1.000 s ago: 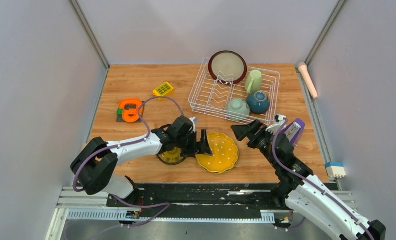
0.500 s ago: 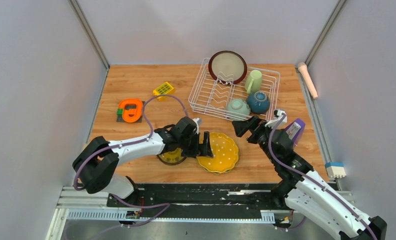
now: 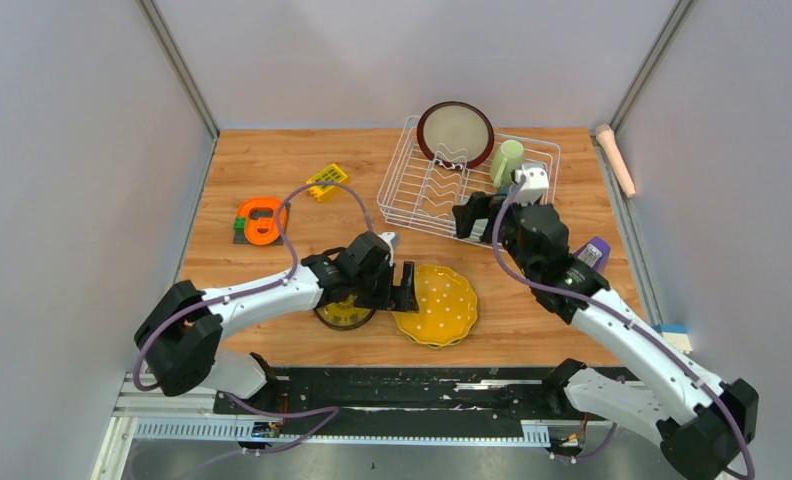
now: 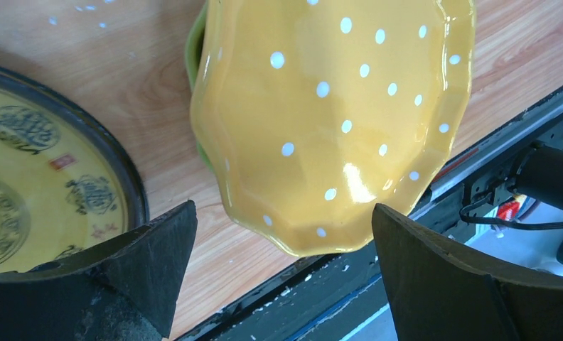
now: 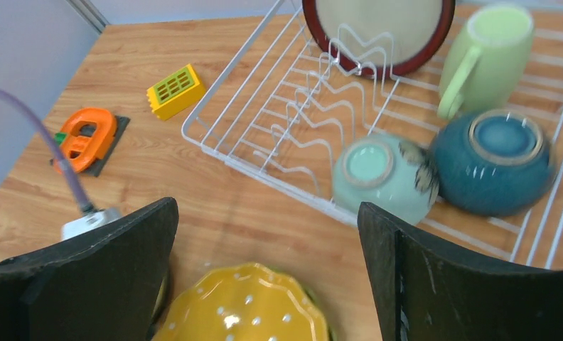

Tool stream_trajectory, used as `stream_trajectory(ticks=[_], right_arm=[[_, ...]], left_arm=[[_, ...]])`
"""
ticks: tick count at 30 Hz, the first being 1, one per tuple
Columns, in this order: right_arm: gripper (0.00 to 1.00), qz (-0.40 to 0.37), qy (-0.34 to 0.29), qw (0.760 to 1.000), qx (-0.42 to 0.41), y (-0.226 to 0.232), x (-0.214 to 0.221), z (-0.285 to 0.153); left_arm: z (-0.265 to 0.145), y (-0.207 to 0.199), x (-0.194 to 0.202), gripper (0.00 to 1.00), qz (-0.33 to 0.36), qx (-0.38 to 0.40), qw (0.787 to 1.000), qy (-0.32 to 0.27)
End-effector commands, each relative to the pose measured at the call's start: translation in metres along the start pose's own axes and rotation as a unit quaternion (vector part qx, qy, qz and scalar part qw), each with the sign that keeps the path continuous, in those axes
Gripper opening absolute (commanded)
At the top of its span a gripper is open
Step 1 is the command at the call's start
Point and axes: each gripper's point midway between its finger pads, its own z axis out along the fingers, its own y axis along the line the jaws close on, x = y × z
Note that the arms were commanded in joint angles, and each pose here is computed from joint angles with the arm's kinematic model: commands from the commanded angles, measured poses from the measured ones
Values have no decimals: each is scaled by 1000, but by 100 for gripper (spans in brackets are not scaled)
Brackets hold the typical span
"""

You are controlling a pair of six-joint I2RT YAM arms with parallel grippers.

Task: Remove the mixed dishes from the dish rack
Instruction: Place the plate at the center of the board, then pick up the plate from the dish rack.

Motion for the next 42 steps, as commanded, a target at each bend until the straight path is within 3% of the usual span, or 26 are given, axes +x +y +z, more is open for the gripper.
stream_trajectory(ticks=[1, 7, 10, 13, 19, 27, 33, 42], right_arm=[[100, -160, -29, 986, -36, 11, -49, 29], [100, -244, -29, 956, -161, 5, -89, 69], [100, -309, -21, 930, -200, -3, -85, 92], [100, -330, -12, 920, -211, -15, -85, 119], [100, -328, 9, 925, -193, -56, -95, 190], [99, -353, 41, 919, -172, -105, -76, 276], [93, -347, 55, 912, -211, -119, -52, 305], [72, -348, 74, 900, -252, -121, -24, 318]], left_arm=[[-33, -7, -27, 100, 32, -12, 997, -65], [-85, 23, -53, 100, 21, -88, 984, -153], [-111, 36, -64, 100, 2, -93, 975, -201], [-124, 61, -72, 100, -29, -113, 966, -232], [-141, 98, -79, 100, -67, -167, 945, -271], [-163, 112, -95, 100, -66, -199, 915, -344], [-177, 111, -101, 100, -56, -191, 903, -381], [-181, 116, -91, 100, -62, -203, 905, -369]])
